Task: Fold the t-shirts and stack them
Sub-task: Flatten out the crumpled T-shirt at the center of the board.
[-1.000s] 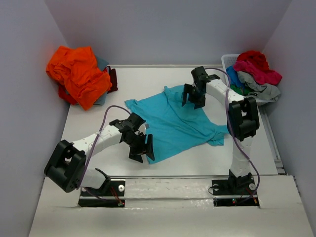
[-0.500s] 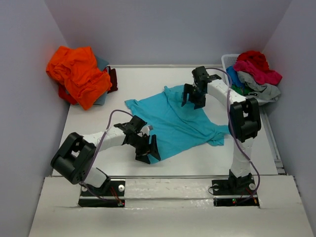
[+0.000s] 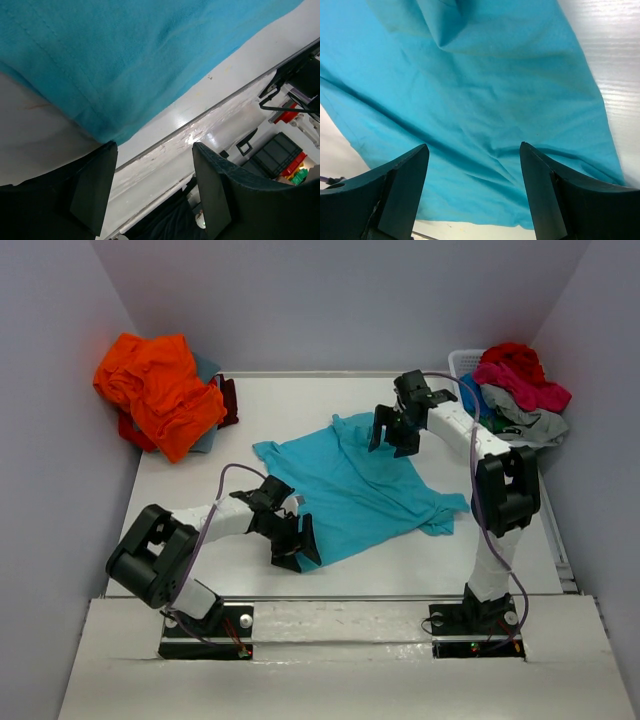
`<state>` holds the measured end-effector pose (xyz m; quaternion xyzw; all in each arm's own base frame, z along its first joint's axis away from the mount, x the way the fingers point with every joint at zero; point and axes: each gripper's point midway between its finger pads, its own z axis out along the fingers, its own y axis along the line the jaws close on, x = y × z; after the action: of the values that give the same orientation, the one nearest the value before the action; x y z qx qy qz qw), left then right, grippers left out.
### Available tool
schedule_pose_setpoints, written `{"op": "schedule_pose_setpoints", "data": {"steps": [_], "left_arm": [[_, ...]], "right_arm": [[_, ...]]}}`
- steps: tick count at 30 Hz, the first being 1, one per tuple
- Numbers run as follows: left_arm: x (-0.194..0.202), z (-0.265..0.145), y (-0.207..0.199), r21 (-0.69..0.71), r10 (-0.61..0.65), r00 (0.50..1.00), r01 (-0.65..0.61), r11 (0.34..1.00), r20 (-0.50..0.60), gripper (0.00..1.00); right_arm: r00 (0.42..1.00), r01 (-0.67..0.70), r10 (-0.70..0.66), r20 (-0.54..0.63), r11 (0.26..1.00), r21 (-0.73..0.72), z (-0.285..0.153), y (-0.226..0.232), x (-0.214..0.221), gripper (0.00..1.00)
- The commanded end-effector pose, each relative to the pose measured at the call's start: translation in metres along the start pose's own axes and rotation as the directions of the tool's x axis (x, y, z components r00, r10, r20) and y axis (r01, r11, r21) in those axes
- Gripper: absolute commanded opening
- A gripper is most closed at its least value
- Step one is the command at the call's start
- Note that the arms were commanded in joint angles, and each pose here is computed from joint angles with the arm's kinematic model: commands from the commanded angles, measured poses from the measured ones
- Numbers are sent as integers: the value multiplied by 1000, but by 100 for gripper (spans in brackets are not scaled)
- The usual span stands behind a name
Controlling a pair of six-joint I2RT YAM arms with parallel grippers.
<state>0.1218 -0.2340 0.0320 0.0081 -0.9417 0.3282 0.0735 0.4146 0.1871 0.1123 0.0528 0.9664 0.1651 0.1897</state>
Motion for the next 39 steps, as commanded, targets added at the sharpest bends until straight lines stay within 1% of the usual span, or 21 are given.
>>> {"op": "schedule_pose_setpoints", "data": {"steps": [1, 5, 9, 11, 13, 16, 17, 21, 24, 25, 27, 28, 29, 35, 36, 38, 39], "left_arm": [[-1, -15, -3, -22, 38, 999, -37, 999, 32, 74], [1, -15, 3, -35, 18, 1000, -17, 999, 26, 74], [-5, -23, -9, -21, 40, 998, -39, 999, 49, 74], [-6, -21, -5, -41, 38, 998, -36, 999, 45, 74], [-3, -13, 3, -49, 25, 999, -24, 999, 20, 73], [4, -4, 12, -44, -8, 1000, 7, 999, -7, 71], [2, -2, 13, -38, -6, 1000, 6, 999, 0, 70], [7, 7, 25, -59, -31, 999, 30, 998, -24, 69], [8, 11, 32, -64, -51, 998, 49, 997, -28, 64], [7, 12, 32, -62, -57, 998, 55, 997, -27, 60], [6, 14, 33, -61, -60, 998, 58, 996, -28, 56], [6, 15, 34, -68, -65, 997, 63, 996, -29, 46], [6, 15, 35, -71, -68, 997, 65, 995, -30, 39], [6, 16, 40, -100, -74, 997, 70, 993, -33, 26], [6, 16, 41, -108, -78, 997, 74, 991, -31, 21], [6, 15, 43, -118, -80, 996, 77, 990, -25, 16], [6, 13, 43, -123, -79, 997, 77, 990, -19, 11]], "right_arm": [[1000, -2, 3, 20, 999, -32, -10, 5, -1, 79], [1000, -3, 4, 13, 999, -32, -8, 4, 1, 79], [1000, -2, 3, 12, 1000, -30, -7, 3, 1, 79], [1000, -4, 4, 11, 999, -33, -7, 4, 2, 79], [1000, -6, 7, 12, 999, -37, -7, 5, 1, 79], [1000, 1, 0, 17, 999, -36, -10, 5, 0, 79], [1000, 2, -1, 17, 999, -34, -10, 5, 0, 79], [1000, 10, -10, 27, 1000, -25, -14, 3, -1, 79], [1000, 13, -13, 26, 1000, -27, -15, 4, -1, 79], [1000, 14, -13, 27, 1000, -27, -16, 4, -1, 79], [1000, 14, -13, 25, 999, -29, -16, 4, -1, 79], [1000, 14, -13, 27, 999, -31, -17, 5, -2, 79], [999, 16, -15, 29, 999, -31, -18, 5, -2, 79], [999, 21, -20, 35, 1000, -22, -18, 3, -3, 79], [999, 19, -18, 34, 1000, -23, -18, 3, -2, 79], [999, 17, -17, 32, 1000, -26, -17, 3, -1, 79], [999, 16, -15, 30, 1000, -25, -16, 3, 0, 79]]}}
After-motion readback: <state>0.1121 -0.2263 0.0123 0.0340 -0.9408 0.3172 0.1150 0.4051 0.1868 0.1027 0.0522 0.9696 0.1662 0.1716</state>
